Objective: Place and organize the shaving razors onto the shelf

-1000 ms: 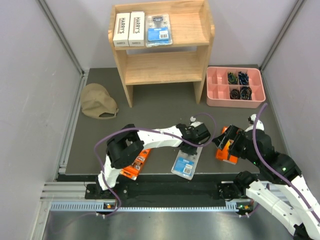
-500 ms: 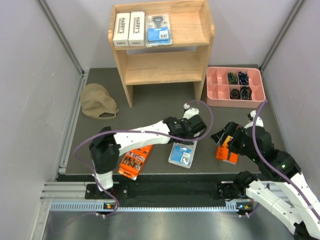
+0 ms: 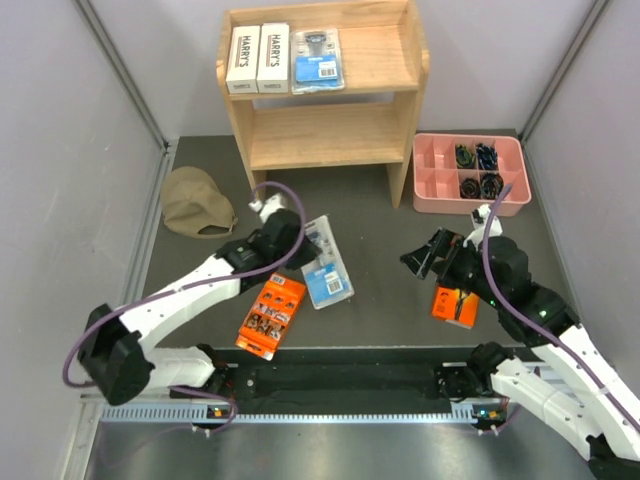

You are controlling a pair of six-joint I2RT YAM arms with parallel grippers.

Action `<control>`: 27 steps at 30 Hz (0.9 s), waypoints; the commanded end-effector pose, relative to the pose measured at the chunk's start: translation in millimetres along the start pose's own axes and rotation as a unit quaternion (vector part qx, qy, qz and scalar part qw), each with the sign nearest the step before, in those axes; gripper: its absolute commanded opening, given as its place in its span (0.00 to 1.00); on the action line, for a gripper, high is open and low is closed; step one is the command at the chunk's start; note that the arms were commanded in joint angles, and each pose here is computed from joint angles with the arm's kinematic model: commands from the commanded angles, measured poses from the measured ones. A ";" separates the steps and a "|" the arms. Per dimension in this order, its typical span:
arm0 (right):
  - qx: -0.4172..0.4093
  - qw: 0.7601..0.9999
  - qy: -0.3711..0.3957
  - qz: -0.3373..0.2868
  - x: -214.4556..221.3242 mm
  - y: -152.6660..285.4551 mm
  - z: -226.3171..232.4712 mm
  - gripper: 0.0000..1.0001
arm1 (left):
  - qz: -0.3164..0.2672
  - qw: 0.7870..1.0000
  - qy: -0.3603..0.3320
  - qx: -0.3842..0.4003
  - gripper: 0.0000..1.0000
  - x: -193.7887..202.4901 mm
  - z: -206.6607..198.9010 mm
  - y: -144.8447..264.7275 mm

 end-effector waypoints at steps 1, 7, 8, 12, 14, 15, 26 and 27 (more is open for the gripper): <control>-0.068 0.997 0.004 -0.042 -10.2 -9.6 22.0 0.99 | -0.025 0.983 0.158 0.090 0.00 -24.1 -3.0 14.5; -0.076 0.996 0.039 -0.021 18.4 -31.5 43.7 0.99 | -0.041 0.956 0.273 0.103 0.00 -38.0 11.0 22.7; -0.085 0.995 0.043 -0.026 20.0 -35.3 50.8 0.99 | -0.039 0.952 0.284 0.109 0.00 -39.2 10.3 23.4; -0.085 0.994 0.074 -0.014 45.5 -55.2 70.0 0.99 | -0.010 0.930 0.337 0.145 0.00 -37.6 12.1 17.4; -0.105 0.991 0.080 -0.018 54.3 -58.8 82.9 0.99 | 0.008 0.921 0.353 0.162 0.00 -36.9 6.6 15.4; -0.102 0.991 0.081 -0.027 55.1 -61.8 85.5 0.99 | 0.022 0.920 0.356 0.165 0.00 -34.0 5.9 15.2; -0.120 0.986 0.113 -0.033 70.6 -88.5 117.2 0.86 | 0.060 0.902 0.384 0.189 0.00 -28.8 5.3 9.8; -0.113 0.987 0.113 -0.029 72.3 -90.7 116.2 0.82 | 0.062 0.901 0.385 0.191 0.00 -28.8 4.7 10.5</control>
Point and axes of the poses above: each gripper's point midway between its finger pads, its own y axis back along the fingers, its own z axis along the line the jaws close on, x = y × z, the point moved 5 cm from there along y, back along the fingers, and after that the axes turned 10 degrees about y, right-handed, at the moved point
